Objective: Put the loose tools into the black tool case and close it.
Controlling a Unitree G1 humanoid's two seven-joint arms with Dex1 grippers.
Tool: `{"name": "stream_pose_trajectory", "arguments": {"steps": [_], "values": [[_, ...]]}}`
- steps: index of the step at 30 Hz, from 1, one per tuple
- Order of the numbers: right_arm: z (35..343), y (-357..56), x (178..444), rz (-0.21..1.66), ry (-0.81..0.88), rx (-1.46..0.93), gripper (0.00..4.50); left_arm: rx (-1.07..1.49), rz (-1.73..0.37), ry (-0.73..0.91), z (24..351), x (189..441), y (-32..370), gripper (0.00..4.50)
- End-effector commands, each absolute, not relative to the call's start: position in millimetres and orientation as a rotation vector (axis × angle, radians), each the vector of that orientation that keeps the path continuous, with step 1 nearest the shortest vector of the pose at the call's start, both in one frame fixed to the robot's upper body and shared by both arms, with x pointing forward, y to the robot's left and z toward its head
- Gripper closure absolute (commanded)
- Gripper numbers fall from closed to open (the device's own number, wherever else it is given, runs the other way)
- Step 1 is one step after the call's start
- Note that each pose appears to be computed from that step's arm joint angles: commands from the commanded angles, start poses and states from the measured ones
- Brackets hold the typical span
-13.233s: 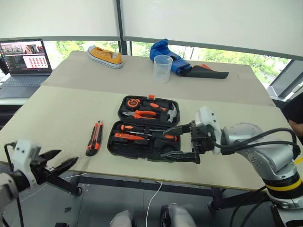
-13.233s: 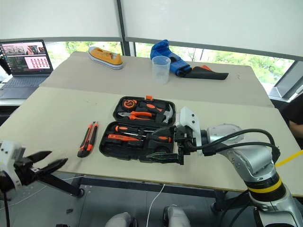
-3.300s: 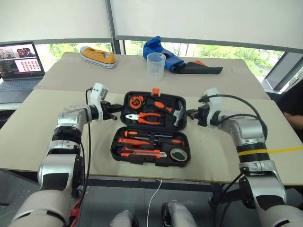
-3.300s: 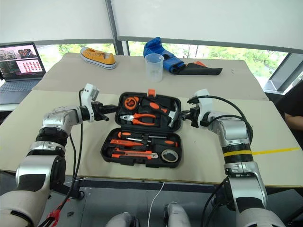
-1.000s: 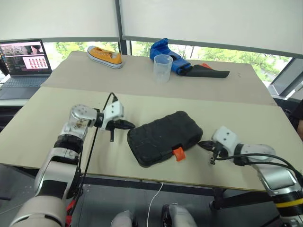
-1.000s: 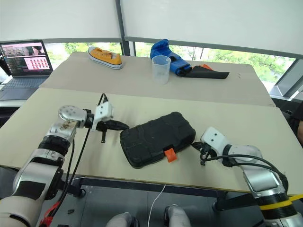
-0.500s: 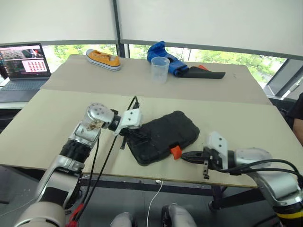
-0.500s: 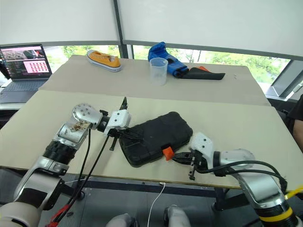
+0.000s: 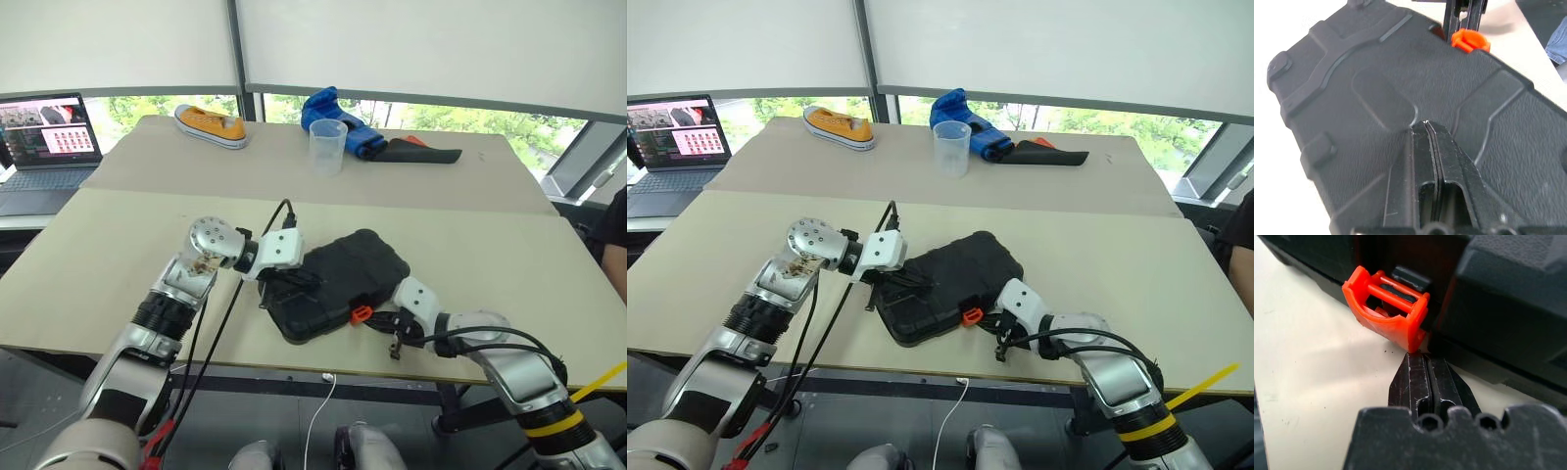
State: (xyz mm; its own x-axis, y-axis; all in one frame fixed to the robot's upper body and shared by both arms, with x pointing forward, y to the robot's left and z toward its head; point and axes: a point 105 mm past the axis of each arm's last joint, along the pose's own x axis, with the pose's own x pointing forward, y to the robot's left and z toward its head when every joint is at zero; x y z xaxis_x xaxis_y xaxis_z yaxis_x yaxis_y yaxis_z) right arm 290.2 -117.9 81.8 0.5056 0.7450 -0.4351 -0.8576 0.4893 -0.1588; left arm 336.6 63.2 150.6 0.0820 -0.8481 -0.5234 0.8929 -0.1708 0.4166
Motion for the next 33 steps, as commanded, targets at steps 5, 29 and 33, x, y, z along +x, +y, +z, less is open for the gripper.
{"name": "stream_pose_trajectory", "arguments": {"steps": [5, 29, 33], "values": [[109, -116, 266, 1.084, 0.300, -0.330, 4.50, 0.867, -1.573, 0.100, 134, 335, 57, 4.45], [151, -103, 286, 1.040, 0.129, -0.351, 4.50, 1.070, -1.629, 0.090, 107, 335, 57, 4.45], [153, -100, 290, 1.039, 0.123, -0.360, 4.50, 1.084, -1.631, 0.091, 102, 335, 59, 4.45]]}}
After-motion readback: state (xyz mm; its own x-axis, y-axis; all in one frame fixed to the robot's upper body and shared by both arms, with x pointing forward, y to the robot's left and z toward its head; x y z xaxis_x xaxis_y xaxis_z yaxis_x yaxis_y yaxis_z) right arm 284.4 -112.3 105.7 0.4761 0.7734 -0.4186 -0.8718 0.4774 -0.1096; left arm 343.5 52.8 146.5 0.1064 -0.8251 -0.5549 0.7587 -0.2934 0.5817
